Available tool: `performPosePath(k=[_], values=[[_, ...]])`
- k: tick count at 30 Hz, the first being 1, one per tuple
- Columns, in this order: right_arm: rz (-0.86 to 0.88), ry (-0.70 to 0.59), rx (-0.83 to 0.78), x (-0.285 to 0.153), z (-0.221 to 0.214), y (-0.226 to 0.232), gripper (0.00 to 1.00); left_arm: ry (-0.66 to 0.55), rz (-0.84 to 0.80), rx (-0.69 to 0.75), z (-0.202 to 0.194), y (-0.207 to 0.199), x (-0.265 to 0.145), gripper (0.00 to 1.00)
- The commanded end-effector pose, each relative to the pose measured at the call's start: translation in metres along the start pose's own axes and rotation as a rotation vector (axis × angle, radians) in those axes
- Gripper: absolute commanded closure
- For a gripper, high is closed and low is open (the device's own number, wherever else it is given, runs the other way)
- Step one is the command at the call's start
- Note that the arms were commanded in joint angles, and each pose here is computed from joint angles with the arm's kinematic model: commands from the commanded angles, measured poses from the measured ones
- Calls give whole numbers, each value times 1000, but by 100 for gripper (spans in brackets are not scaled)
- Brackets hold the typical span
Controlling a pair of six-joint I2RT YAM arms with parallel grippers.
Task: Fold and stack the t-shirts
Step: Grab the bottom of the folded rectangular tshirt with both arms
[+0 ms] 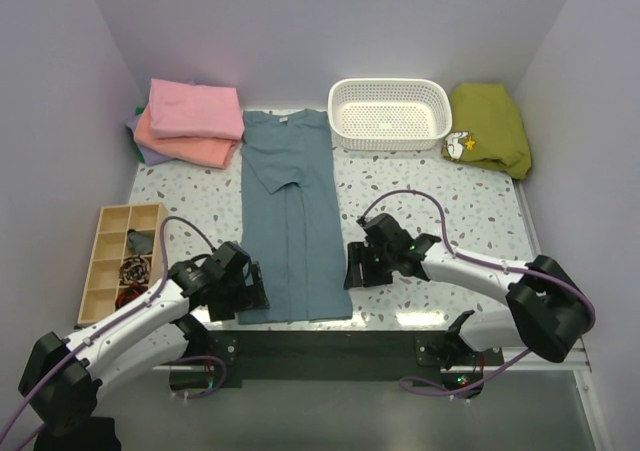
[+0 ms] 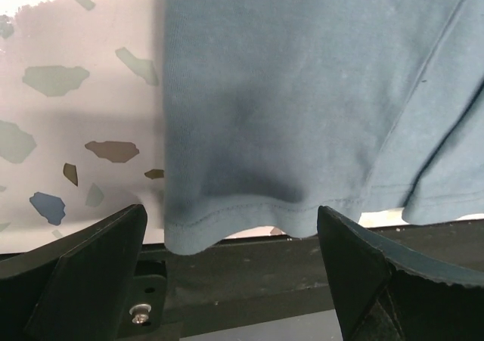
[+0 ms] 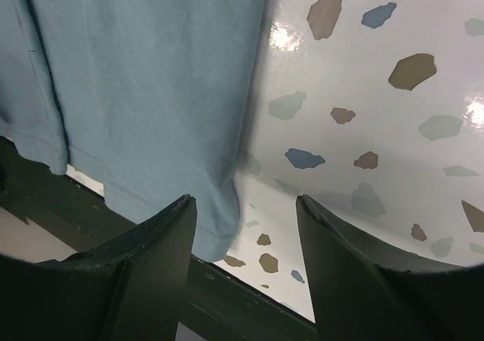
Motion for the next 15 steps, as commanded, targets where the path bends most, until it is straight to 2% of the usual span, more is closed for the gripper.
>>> performPosePath(k=[1,5,8,15], values=[[70,4,4,0,-1,12,41,-19,10,-8,4,-3,9,0],[110,15,22,2,-5,16,43,-31,33,-16,6,0,13,0],[140,38,53,3,-12,21,44,-37,33,-21,6,0,14,4],[155,81,64,-1,-34,36,46,-48,21,-31,6,1,16,25]])
Point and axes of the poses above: each gripper's point midway between its finger pads, its own x axis out along the fingers, its own y axis along the line the jaws close on, z = x × y, the point moved 1 cm from there along -x, back along the fingers, and after that the axes turned 1 degree about x, right-handed, at the moved point
